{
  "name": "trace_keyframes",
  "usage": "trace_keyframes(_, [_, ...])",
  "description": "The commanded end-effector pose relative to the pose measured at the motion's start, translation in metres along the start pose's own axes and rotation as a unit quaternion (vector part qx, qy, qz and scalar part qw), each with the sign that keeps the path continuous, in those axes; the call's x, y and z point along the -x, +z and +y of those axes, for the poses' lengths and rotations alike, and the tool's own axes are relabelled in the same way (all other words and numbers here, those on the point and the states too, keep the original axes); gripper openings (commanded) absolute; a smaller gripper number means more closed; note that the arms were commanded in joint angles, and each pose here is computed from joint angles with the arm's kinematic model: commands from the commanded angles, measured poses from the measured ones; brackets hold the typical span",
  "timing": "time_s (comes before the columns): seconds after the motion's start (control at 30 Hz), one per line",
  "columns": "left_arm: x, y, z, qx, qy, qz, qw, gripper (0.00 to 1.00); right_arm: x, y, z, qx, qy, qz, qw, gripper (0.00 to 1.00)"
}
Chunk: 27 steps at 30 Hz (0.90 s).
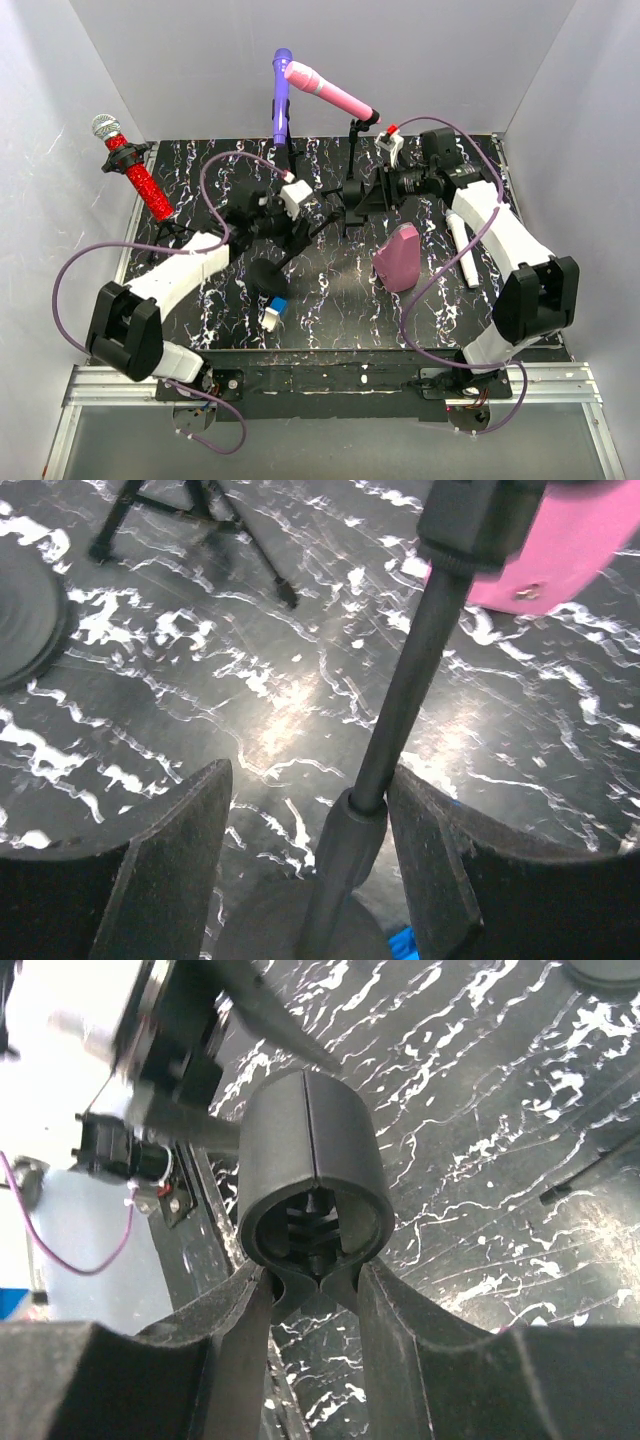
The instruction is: Remove the microphone from the stand
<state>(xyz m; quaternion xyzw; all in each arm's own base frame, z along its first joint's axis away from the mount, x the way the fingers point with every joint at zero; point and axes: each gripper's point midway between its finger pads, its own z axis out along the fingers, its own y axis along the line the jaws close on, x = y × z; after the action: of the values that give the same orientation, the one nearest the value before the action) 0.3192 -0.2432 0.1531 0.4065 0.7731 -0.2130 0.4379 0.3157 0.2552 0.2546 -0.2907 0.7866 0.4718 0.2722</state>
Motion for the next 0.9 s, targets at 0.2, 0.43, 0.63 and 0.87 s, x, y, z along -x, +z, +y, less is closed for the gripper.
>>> trace_keyframes(0.2, [0.010, -0.010, -0.056, -0.266, 0.005, -0.026, 0.964, 0.50, -0.022, -0.005, 0.037, 0.085, -0.163, -0.016, 0.983, 0.01])
trace_keyframes(0.43, [-0.015, -0.016, -0.058, -0.304, 0.076, 0.023, 0.949, 0.40, -0.021, -0.007, 0.035, 0.072, -0.176, -0.022, 0.982, 0.01])
trace_keyframes(0.63, [-0.006, -0.003, -0.023, -0.179, 0.112, 0.006, 0.977, 0.00, -0.008, -0.009, 0.022, 0.014, -0.096, -0.044, 0.994, 0.01])
trace_keyframes(0.87, [0.053, 0.001, 0.026, 0.176, 0.156, -0.091, 0.968, 0.00, 0.002, -0.015, 0.011, -0.002, 0.085, -0.047, 0.995, 0.01])
